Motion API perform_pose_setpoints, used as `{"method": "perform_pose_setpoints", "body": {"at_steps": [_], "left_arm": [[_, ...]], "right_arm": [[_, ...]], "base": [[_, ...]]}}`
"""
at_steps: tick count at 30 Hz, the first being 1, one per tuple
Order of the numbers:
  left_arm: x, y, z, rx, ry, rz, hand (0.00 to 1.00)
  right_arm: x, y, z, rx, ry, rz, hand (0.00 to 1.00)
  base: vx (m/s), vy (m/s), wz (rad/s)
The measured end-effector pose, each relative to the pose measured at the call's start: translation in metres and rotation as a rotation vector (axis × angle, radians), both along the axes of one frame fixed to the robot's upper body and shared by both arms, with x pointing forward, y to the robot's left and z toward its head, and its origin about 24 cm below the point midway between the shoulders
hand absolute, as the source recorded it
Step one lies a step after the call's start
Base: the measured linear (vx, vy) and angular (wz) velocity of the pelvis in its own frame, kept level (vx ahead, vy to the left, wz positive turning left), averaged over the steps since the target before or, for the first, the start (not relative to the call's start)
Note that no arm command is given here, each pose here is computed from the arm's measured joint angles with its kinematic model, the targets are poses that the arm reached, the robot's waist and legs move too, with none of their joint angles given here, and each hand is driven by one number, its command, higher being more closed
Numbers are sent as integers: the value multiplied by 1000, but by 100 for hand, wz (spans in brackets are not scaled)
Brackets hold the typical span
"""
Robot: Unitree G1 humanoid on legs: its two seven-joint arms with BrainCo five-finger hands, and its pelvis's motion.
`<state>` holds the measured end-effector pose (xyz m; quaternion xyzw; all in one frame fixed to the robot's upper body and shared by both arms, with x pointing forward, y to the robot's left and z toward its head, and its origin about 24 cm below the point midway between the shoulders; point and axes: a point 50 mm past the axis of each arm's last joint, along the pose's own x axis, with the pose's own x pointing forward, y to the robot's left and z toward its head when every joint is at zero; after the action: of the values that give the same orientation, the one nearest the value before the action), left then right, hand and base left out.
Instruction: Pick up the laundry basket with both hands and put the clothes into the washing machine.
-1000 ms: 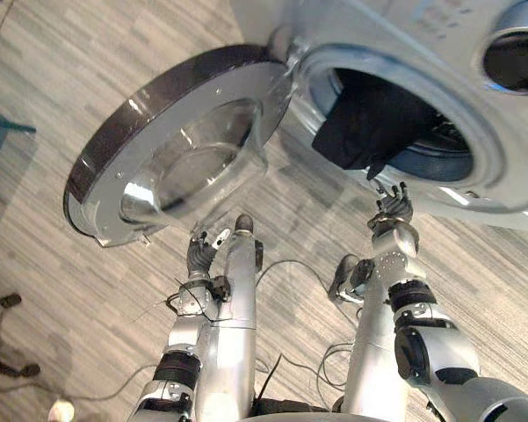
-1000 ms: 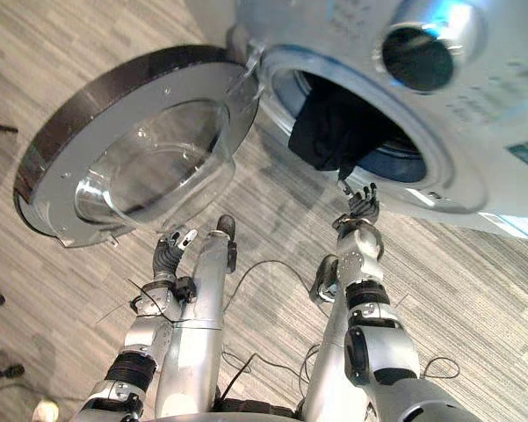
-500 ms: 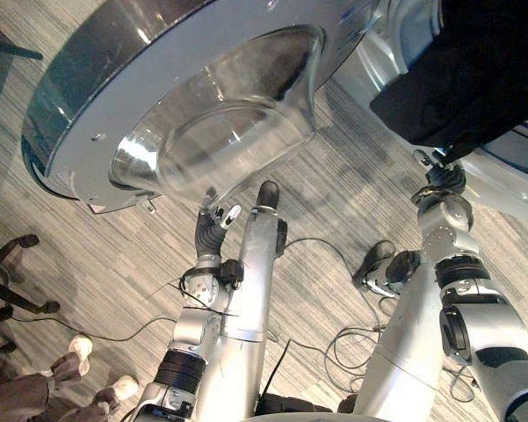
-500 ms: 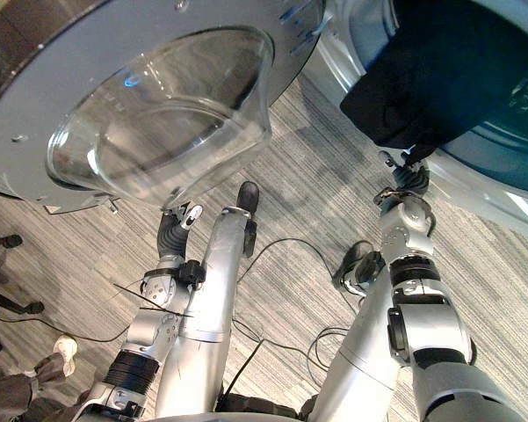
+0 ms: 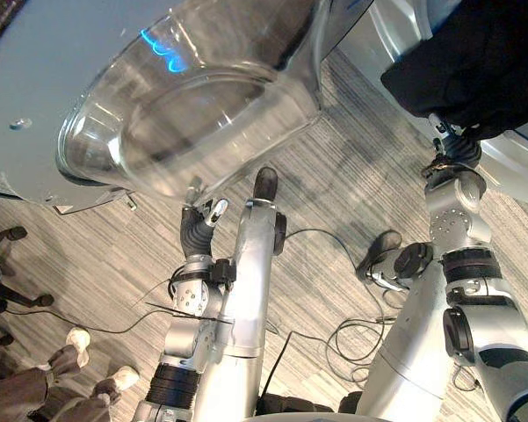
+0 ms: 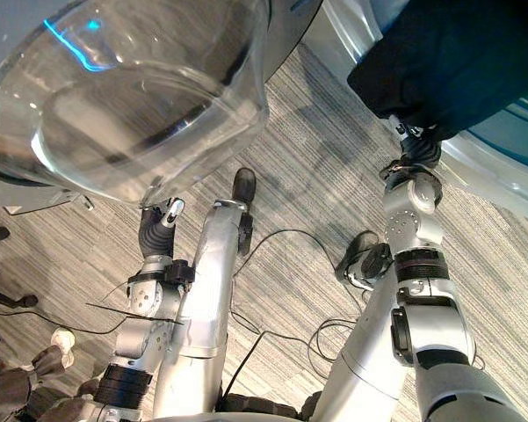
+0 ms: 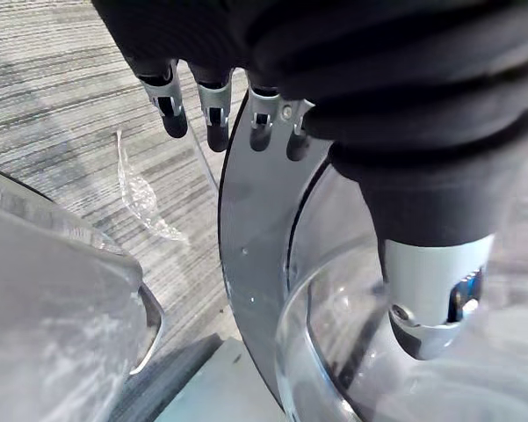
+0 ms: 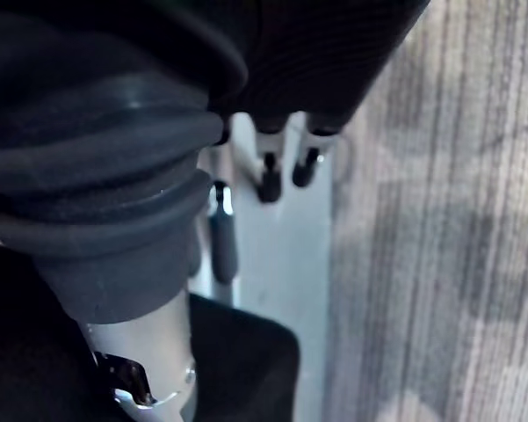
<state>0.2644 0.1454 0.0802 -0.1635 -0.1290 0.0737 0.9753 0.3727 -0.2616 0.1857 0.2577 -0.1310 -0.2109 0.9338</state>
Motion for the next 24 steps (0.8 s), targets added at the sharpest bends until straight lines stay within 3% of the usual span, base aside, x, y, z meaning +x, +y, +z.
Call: {"method": "perform_pose_setpoints", "body": {"at_steps": [4,5,18,24], "left_arm": [[-1,13,-5,-11,24,71,0],[-3,15,-11,-5,54,79,0],[-4,24,-25,34,146,106,0],[-6,30,-31,66,185,167,0]], "right_arm": [[-2,2,5,-5,-24,8,0],[-2,3,6,-6,-29,10,100],[-12,1,15,-22,-69,-24,100],[-48,37,41,106,-379,21,100]], "base": [[0,0,0],[0,0,0],[0,0,0],[-2,-7,-6]]}}
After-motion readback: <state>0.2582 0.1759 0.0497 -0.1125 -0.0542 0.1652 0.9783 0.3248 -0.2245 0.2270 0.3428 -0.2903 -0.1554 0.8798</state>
